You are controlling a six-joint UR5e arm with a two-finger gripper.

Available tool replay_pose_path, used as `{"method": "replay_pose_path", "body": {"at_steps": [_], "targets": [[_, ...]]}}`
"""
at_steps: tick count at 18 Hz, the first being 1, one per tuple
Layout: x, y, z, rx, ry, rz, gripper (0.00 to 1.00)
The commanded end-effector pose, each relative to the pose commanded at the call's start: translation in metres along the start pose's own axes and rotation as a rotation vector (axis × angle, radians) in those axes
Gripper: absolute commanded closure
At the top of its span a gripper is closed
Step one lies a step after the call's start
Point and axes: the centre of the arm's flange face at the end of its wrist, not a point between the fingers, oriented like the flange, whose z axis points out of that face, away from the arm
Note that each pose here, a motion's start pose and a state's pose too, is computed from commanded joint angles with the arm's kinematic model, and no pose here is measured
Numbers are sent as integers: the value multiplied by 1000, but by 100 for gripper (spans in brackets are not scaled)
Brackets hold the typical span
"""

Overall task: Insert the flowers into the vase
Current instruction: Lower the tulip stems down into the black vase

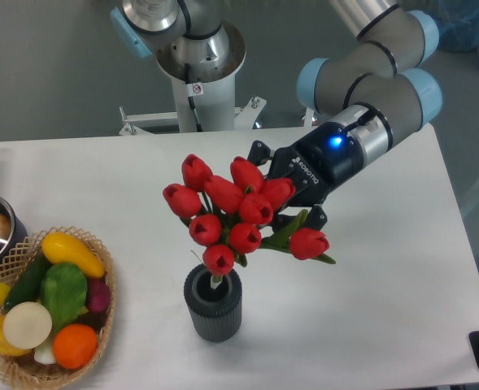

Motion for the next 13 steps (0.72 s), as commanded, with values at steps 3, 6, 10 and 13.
{"method": "replay_pose_path", "body": {"at_steps": [3, 6, 10, 13], "targets": [[1, 7, 1, -1, 0, -11, 90], [1, 16, 0, -3, -2, 3, 89], [4, 38, -1, -23, -13, 2, 89], [9, 70, 15, -58, 0, -3, 86]]}}
